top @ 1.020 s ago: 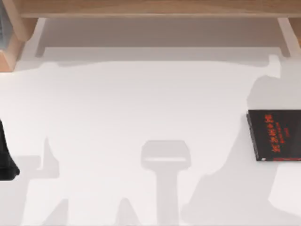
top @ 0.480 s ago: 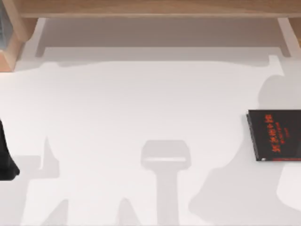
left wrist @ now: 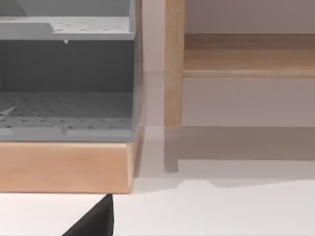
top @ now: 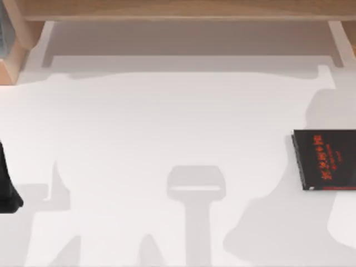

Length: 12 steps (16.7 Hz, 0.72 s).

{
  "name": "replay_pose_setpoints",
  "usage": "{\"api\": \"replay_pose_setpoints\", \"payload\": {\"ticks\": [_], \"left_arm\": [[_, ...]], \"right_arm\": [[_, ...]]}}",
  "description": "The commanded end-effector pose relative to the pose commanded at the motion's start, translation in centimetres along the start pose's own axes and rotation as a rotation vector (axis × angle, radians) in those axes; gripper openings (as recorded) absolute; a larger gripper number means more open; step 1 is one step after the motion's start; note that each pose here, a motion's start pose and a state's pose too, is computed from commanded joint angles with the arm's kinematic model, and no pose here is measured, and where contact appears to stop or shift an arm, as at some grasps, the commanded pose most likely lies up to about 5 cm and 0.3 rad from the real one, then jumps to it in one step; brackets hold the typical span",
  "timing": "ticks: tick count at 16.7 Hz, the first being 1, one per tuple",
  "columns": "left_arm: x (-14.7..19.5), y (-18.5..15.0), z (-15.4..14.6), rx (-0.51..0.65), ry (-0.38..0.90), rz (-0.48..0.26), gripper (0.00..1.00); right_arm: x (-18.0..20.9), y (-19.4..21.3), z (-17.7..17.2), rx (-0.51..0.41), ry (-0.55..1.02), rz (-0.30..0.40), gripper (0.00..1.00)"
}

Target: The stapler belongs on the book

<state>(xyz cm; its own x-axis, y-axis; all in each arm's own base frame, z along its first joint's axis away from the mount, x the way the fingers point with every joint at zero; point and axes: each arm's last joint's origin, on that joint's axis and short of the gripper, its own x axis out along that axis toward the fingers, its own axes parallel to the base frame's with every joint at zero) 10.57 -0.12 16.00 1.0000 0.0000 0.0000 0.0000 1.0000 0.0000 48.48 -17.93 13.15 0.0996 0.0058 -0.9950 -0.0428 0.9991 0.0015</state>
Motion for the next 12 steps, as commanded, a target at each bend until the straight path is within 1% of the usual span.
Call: {"api": "replay_pose_setpoints", "payload": {"ticks": [6, 7, 12], "left_arm": [[0.0, 0.0, 0.0, 0.0, 0.0, 0.0, 1.0], [0.0, 0.0, 0.0, 0.0, 0.0, 0.0, 1.0], [0.0, 0.0, 0.0, 0.0, 0.0, 0.0, 1.0]], "right_arm": [[0.0, 0.0, 0.0, 0.0, 0.0, 0.0, 0.02], [0.0, 0.0, 0.0, 0.0, 0.0, 0.0, 0.0], [0.0, 0.0, 0.0, 0.0, 0.0, 0.0, 0.0]]}}
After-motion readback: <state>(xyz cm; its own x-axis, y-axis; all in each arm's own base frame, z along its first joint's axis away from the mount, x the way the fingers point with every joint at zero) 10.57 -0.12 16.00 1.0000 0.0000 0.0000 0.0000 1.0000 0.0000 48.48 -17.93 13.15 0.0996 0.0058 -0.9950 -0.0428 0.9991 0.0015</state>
